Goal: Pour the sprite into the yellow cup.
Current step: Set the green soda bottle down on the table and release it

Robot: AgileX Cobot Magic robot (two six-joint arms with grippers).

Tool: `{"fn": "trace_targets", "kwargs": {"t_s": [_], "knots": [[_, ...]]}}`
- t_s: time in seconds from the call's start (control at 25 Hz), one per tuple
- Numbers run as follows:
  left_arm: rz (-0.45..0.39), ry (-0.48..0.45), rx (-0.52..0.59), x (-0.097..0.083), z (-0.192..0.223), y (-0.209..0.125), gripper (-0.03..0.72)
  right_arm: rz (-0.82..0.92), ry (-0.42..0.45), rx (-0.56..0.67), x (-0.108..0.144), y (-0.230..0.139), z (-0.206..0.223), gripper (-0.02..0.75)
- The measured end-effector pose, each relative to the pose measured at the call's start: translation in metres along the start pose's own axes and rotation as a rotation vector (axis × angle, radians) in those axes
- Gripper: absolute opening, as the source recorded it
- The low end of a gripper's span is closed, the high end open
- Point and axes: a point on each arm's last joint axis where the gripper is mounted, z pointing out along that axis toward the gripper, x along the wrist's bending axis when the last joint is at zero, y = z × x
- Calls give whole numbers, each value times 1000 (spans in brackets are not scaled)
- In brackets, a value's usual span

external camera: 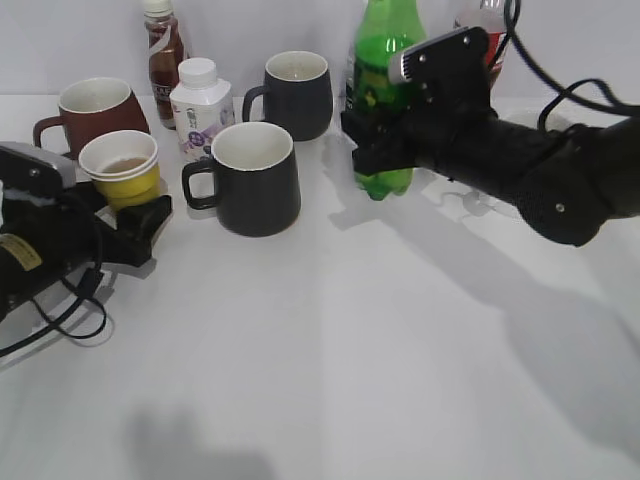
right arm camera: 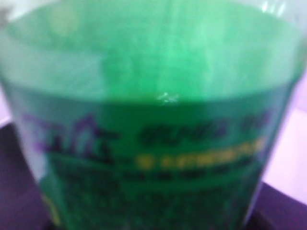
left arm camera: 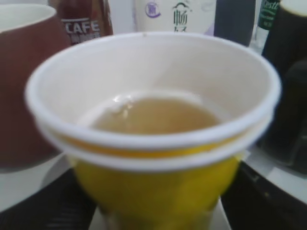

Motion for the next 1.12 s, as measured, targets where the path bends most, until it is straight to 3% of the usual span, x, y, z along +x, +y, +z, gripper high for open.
{"fn": "trace_targets", "kwargs": {"t_s": [0.6,0.8,1.12], "knots": [[-33,23,71,-7,-29,-11,594,39,13,19,2,-26,8,427],[-35,22,83,-11,-42,-9,594,42,12,20,2,-26,8,486],[-2,-13,5,-22,-72,19,589,48,10,29,3,-28,5,515]]}}
